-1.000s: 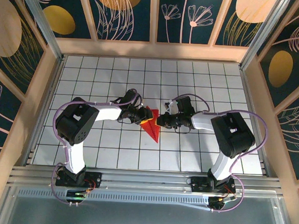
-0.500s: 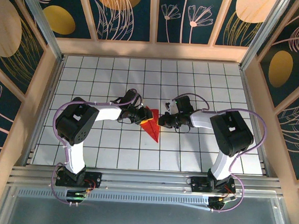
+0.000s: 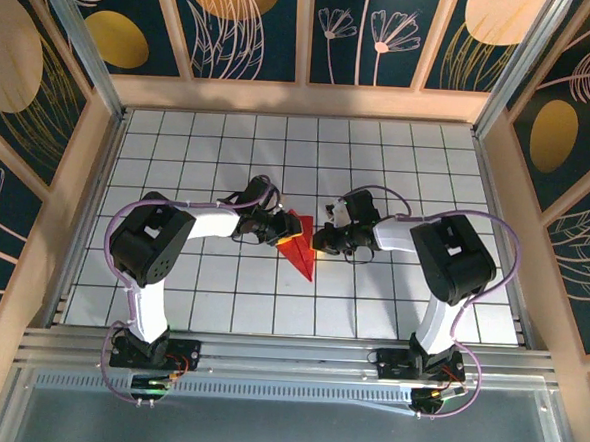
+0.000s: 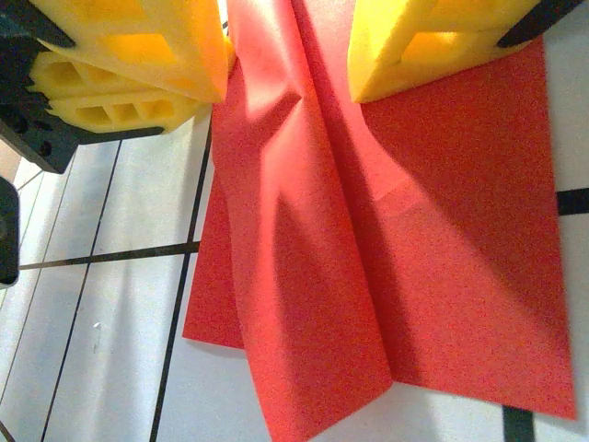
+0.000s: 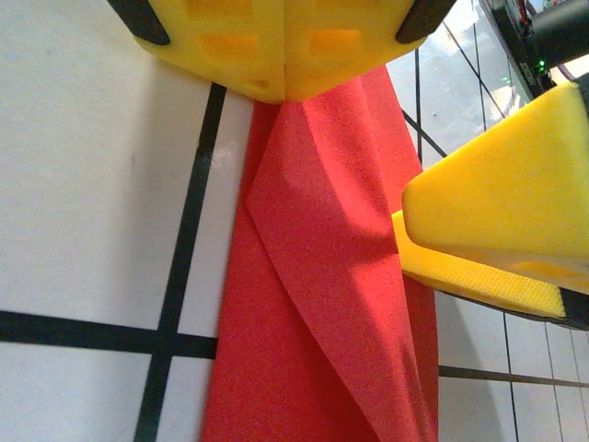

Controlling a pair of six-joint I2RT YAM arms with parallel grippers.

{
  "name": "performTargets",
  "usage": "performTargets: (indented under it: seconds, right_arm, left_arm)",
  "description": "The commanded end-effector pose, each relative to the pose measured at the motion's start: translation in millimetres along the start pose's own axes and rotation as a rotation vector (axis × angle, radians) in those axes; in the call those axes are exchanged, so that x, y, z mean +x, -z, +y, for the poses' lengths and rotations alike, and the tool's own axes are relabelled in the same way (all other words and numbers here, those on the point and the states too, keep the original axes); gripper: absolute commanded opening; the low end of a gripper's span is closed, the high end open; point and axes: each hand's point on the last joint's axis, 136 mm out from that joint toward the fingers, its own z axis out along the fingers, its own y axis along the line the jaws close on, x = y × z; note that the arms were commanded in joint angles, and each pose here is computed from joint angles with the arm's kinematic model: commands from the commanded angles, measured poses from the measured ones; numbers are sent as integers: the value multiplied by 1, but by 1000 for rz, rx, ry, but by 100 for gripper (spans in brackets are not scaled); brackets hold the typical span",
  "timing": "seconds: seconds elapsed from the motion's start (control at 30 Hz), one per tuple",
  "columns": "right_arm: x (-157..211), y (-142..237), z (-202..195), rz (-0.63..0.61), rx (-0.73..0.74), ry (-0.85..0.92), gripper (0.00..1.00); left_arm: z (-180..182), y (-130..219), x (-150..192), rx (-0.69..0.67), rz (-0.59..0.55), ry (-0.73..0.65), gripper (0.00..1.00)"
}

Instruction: Fold a paper plane with a square sheet of paper (fold left side to right side)

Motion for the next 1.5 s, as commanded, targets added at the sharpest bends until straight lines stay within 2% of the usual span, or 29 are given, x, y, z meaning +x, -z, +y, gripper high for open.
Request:
performTargets:
  seconds: [0.0,0.27,0.63,0.7,0.83,0.93,1.1,1.47]
  right_arm:
    - [1,-7,-2,16,25,17,0]
    - [13,-12,-20,49,94,-16,0]
    - [25,-13,-39,76,168,-41,0]
    - [25,-13,-39,76,168,-40,0]
    - [26,-12,-39,77,174,-36,0]
    - [26,-11,-40,77,182,-35,0]
    - [27,-12,-41,82,188,-32,0]
    - [29,-13,-44,99,207,-25,0]
  left_arm:
    - [27,-4,9,-97,14,22,41]
    - [13,3,3,-70,-11,4,43]
    - [-41,41,-24,-12,-123,-86,47]
    - [-46,43,-23,12,-123,-94,40]
    - [-50,31,-12,87,-55,-82,18]
    - [-50,21,-8,116,-16,-80,9]
    - [-43,2,-5,109,36,-83,3]
    - [7,-20,0,-40,41,-45,2]
